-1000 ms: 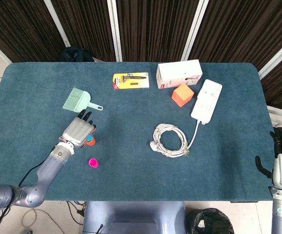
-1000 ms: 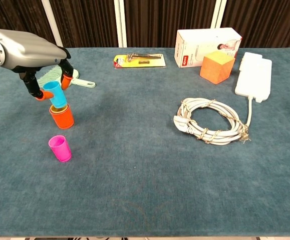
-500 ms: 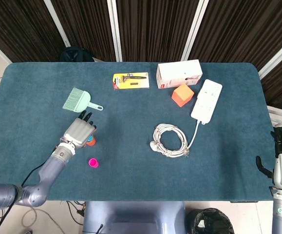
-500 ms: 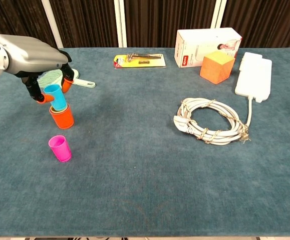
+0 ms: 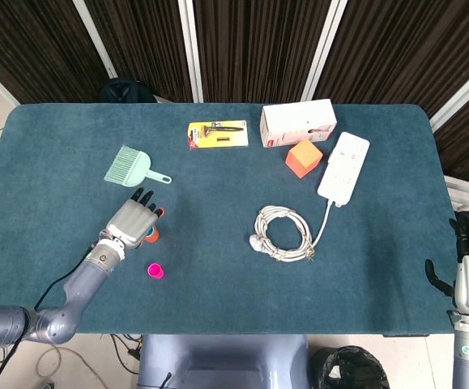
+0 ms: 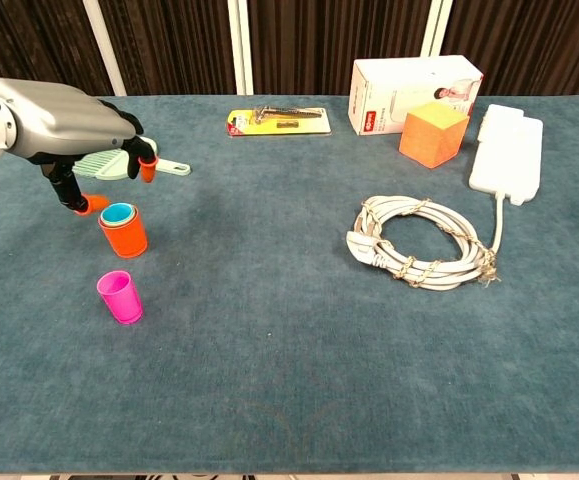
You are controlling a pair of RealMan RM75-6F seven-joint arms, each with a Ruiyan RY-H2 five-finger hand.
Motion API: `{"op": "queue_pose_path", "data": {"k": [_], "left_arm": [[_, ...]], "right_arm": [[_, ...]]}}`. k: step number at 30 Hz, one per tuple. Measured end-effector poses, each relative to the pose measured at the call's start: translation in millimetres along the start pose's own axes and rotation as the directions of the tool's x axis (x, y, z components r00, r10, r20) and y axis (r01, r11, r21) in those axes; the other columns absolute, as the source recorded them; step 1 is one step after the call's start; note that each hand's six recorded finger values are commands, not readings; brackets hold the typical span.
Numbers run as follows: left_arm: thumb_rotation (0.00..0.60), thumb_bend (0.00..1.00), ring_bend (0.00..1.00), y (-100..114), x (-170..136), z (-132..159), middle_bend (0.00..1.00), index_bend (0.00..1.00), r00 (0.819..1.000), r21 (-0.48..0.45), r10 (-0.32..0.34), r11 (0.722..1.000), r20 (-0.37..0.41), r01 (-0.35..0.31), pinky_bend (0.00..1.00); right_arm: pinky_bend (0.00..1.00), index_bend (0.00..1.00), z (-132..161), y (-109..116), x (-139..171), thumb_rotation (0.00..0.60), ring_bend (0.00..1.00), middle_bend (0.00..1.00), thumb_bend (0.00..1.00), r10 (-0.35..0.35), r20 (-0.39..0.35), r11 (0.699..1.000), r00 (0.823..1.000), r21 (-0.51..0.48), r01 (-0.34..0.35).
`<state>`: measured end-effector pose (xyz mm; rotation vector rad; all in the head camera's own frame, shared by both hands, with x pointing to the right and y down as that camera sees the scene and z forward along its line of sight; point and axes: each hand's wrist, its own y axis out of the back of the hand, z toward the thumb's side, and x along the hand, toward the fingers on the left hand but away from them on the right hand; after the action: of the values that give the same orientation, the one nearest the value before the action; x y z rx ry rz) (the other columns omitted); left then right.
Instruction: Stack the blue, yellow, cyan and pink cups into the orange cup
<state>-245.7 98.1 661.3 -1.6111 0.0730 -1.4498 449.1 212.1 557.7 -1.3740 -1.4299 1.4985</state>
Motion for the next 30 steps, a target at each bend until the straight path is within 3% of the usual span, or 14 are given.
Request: {"op": "queue_pose_path", "data": {"k": [9, 14, 23, 30], "left_arm": [[0.600, 0.35, 0.00, 7.9, -4.1, 8.2, 0.26, 0.24, 0.999, -0.069, 0.037, 0.997, 0.039, -0.034, 0.07], [0.600, 0.32, 0.00, 10.3, -15.4, 21.7, 0.25, 0.24, 0.993, -0.138, 0.046, 0.990, 0.107, -0.031, 0.06], [0.600, 0.26, 0.00, 10.6, -32.9, 38.0, 0.22, 0.23, 0.979, -0.145, 0.025, 0.989, 0.204, 0.005, 0.04], [0.600, 0.24, 0.00, 6.8, -40.6, 41.5, 0.19, 0.24, 0.968, -0.101, 0.001, 0.995, 0.251, 0.025, 0.00]], "right_arm": [[0.09, 0.11, 0.1, 1.0, 0.4, 0.600, 0.09, 0.07, 0.41, -0.004, 0.003, 1.000, 1.000, -0.002, 0.004], [0.09, 0.11, 0.3, -0.1, 0.3, 0.600, 0.09, 0.07, 0.41, 0.001, 0.002, 1.000, 1.000, -0.001, -0.001], [0.09, 0.11, 1.1, 0.8, 0.8, 0.600, 0.09, 0.07, 0.41, -0.003, 0.000, 1.000, 1.000, -0.003, 0.003], [0.09, 0.11, 1.7, 0.3, 1.0, 0.600, 0.09, 0.07, 0.41, 0.000, -0.004, 1.000, 1.000, -0.004, 0.000]]}}
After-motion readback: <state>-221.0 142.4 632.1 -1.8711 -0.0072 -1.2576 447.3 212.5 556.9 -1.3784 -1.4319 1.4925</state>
